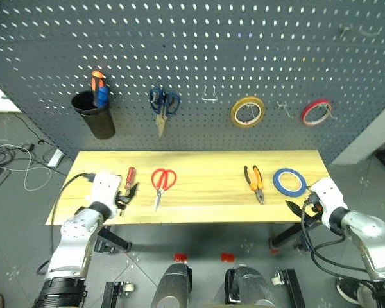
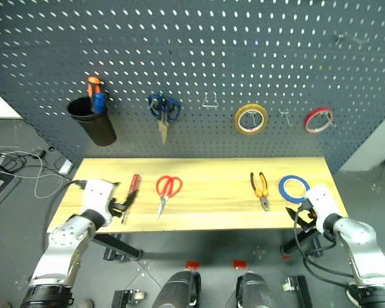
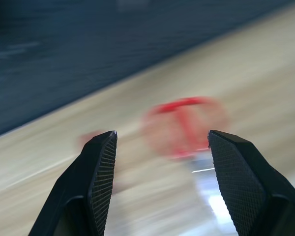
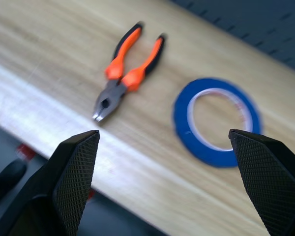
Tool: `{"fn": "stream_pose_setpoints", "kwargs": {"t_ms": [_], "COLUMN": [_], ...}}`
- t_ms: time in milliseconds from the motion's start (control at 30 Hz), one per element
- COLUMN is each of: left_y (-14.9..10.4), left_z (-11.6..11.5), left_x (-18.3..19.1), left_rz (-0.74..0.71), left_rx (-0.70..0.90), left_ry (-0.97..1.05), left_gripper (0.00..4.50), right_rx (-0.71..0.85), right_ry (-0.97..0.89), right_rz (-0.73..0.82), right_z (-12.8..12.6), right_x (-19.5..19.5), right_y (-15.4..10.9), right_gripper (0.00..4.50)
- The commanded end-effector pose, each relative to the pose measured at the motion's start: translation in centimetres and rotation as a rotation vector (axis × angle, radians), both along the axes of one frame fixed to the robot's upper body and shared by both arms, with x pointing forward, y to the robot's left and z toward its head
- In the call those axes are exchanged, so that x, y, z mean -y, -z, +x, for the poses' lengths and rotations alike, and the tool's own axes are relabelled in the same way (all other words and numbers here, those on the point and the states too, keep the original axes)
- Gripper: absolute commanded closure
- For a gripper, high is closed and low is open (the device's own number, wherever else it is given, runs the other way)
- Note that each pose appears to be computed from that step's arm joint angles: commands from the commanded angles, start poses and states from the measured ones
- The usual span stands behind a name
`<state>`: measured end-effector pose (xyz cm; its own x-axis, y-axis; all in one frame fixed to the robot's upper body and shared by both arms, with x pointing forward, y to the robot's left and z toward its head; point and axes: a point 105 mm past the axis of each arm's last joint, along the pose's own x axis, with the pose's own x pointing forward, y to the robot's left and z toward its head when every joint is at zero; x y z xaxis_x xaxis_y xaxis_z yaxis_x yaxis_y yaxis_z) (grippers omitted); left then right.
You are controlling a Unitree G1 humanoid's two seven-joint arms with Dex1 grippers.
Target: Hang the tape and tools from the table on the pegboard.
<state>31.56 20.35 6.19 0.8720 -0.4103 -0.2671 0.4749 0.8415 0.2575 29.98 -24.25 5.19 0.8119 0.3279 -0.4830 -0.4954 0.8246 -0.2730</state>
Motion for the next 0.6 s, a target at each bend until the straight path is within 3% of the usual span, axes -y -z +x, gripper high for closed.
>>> {"fn": "stream_pose_setpoints", "kwargs": {"t_ms": [33, 167, 333, 567, 600], "left_y": [-2.1, -3.8, -4.4, -5.3, -5.3], "left_z": [0.1, 0.4, -0.1, -0.2, -0.3], "left_x": [4.6, 7.8, 10.4, 11.6, 11.6], "left_rz": [0.004, -0.015, 0.109, 0.135, 0.137], "left_rx": [0.01, 0.02, 0.066, 0.13, 0.134], "left_ry": [0.228, 0.389, 0.602, 0.656, 0.659], "left_gripper": [1.39, 1.39, 1.39, 1.39, 1.37], "right_rx": [-0.025, -0.049, -0.107, -0.216, -0.23], "right_ry": [-0.031, -0.069, -0.08, -0.101, -0.092], "right_rz": [-0.049, -0.07, -0.106, -0.182, -0.193], "right_z": [1.3, 3.6, 6.7, 8.7, 8.9], "right_x": [0.1, -0.3, -0.1, 1.2, 1.6], "right_y": [-0.8, -1.0, -0.3, 0.4, 0.4], "right_gripper": [0.0, 0.0, 0.0, 0.0, 0.18]}}
